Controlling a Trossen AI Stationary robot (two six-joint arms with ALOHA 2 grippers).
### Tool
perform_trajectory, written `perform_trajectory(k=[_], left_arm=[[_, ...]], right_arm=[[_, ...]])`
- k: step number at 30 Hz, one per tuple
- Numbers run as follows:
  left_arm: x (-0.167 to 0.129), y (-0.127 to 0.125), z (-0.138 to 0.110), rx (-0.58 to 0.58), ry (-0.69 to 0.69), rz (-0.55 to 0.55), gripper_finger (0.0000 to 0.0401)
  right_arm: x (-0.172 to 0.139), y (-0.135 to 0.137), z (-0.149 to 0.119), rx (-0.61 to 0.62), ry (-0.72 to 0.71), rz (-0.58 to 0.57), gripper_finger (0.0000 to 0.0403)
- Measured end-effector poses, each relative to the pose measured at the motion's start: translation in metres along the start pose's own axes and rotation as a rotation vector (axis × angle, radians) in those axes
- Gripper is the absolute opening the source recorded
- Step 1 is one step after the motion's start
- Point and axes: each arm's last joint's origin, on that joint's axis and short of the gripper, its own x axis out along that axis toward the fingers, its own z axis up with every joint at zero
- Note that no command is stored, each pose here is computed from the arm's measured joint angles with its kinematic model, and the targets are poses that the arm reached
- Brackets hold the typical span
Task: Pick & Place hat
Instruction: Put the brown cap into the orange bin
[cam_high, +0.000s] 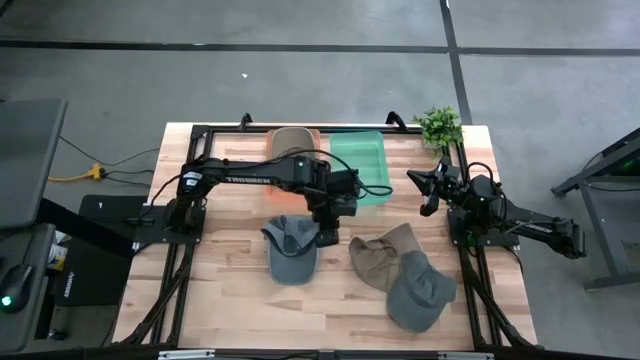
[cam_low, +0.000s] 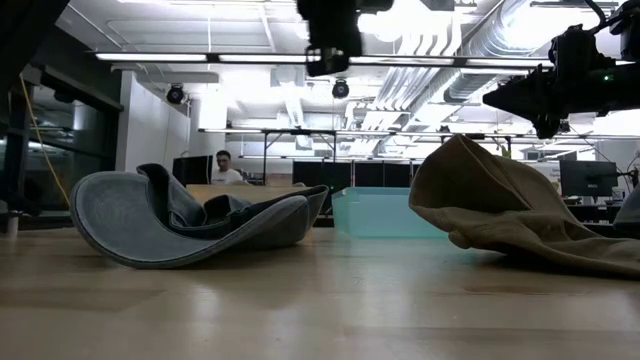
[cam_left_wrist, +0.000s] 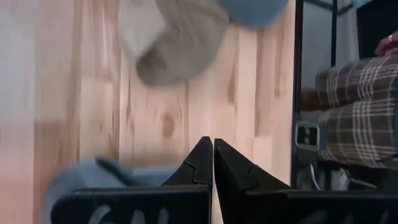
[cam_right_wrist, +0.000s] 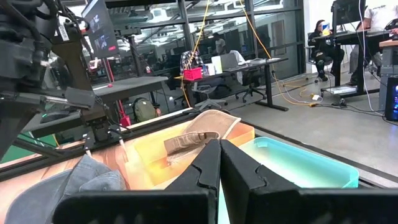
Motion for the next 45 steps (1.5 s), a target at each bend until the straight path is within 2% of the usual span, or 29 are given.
perform_trajectory(k=[7,9,13,17,20,24,27,29,33,36,45], left_arm=[[0.010,0.002,0.020,0.067,-0.170,0.010,0.0001],[0.016,0.006,0.021,0.062,-0.167,0.038,0.0001],[0.023,0.007,0.029,0.107,-0.215,0.021,0.0022],[0.039,0.015,0.023,0.107,-0.133,0.022,0.0084],[0.041,0.014,0.030,0.161,-0.180,0.005,0.0146],[0.055,0.021,0.025,0.167,-0.118,0.033,0.0226],[0.065,0.027,0.030,0.216,-0.146,0.079,0.0268],[0.071,0.031,0.024,0.201,-0.090,0.110,0.0284],[0.071,0.031,0.028,0.253,-0.124,0.145,0.0295],[0.078,0.035,0.026,0.266,-0.100,0.165,0.0296],[0.076,0.034,0.028,0.350,-0.115,0.177,0.0296]], right_arm=[[0.000,0.000,0.000,0.000,0.000,0.000,0.0005],[0.000,0.000,0.000,0.000,0.000,0.000,0.0005],[0.000,0.000,0.000,0.000,0.001,0.000,0.0005],[0.000,0.000,0.000,-0.001,0.005,-0.001,0.0005],[0.001,0.000,-0.001,-0.001,0.009,-0.004,0.0005],[0.001,0.000,-0.001,-0.001,0.011,-0.005,0.0005],[0.001,0.000,-0.001,-0.001,0.010,-0.004,0.0005],[0.001,0.000,-0.001,-0.002,0.014,-0.004,0.0005],[0.001,0.000,-0.002,-0.002,0.019,-0.005,0.0005],[0.001,0.000,-0.002,-0.003,0.021,-0.005,0.0005],[0.002,0.000,-0.002,-0.003,0.026,-0.006,0.0005]])
